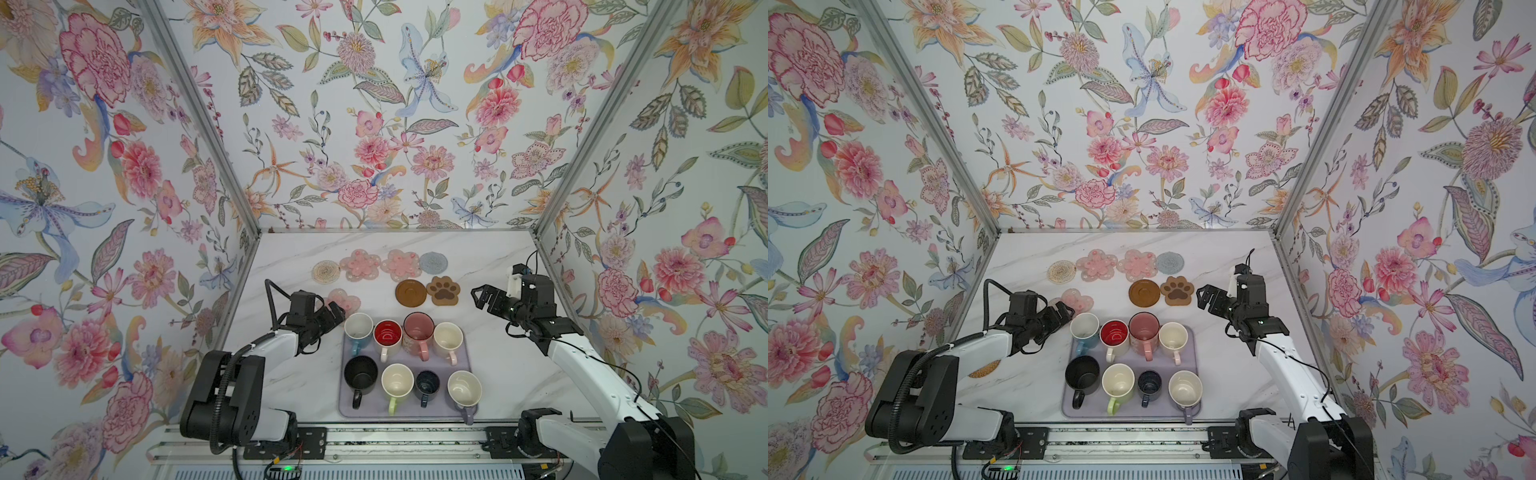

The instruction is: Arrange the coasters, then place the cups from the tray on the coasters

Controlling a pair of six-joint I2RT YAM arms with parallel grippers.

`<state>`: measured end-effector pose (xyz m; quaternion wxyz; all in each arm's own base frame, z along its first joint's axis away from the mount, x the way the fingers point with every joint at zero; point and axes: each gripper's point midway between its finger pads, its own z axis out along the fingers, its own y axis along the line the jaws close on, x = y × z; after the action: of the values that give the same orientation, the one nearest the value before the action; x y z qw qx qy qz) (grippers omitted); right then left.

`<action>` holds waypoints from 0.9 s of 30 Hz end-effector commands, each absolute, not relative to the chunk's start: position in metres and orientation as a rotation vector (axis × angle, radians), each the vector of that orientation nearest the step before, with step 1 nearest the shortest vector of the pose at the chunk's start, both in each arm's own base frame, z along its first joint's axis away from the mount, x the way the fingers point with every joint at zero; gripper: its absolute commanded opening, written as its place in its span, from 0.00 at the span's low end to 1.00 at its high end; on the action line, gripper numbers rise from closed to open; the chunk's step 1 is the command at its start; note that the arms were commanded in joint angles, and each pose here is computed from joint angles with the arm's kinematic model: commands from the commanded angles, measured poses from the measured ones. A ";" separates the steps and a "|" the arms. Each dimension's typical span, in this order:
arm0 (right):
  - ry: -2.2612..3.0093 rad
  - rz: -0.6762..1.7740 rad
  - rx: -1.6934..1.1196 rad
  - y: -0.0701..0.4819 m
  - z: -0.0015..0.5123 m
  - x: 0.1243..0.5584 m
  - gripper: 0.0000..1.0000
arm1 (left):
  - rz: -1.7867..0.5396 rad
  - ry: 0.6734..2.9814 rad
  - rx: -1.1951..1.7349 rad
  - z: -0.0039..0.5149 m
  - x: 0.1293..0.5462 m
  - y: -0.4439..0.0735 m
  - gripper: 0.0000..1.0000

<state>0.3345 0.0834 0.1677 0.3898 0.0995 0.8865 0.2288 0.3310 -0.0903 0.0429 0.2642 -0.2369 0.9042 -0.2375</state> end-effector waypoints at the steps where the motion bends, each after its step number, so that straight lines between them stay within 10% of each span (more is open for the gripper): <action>1: 2.244 0.583 0.246 0.082 0.170 0.333 0.99 | -0.506 2.509 -0.626 0.037 0.326 -0.079 0.99; 27: 2.243 0.570 0.254 0.078 0.171 0.332 0.99 | -0.437 2.558 -0.534 0.024 0.376 -0.075 0.99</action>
<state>0.3346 0.0807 0.1704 0.3942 0.1022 0.8844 0.2280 0.3780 -0.0767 0.0368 0.2652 -0.2021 0.9273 -0.1702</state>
